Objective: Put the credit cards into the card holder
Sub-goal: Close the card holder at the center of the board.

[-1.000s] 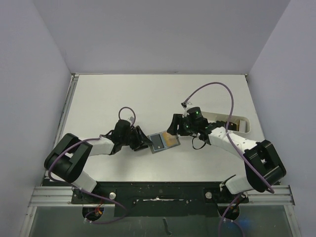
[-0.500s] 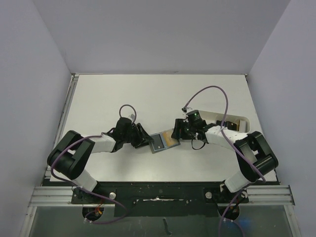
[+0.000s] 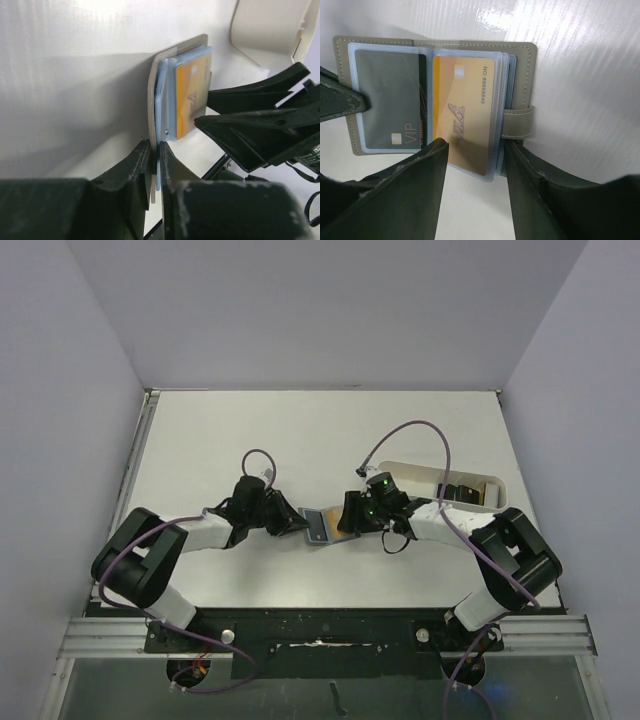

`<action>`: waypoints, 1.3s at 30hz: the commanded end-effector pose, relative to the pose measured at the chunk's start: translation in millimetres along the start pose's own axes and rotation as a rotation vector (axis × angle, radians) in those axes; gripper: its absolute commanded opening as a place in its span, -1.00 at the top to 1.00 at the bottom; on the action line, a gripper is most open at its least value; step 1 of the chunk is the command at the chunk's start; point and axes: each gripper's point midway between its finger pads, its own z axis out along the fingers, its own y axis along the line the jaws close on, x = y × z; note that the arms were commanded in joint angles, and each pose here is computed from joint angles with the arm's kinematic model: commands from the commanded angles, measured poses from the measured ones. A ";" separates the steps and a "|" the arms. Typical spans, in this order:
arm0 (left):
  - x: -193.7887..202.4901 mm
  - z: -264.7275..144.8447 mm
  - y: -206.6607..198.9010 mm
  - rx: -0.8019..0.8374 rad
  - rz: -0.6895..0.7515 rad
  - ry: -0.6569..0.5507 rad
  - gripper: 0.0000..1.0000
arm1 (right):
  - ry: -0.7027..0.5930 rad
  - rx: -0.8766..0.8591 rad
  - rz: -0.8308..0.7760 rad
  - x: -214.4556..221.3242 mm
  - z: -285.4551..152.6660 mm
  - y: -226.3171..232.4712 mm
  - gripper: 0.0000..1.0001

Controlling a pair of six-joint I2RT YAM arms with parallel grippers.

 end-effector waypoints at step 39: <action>-11.8 -88.4 14.4 -0.082 0.264 0.225 1.00 | -0.080 -0.333 -1.107 25.5 11.5 95.3 -0.02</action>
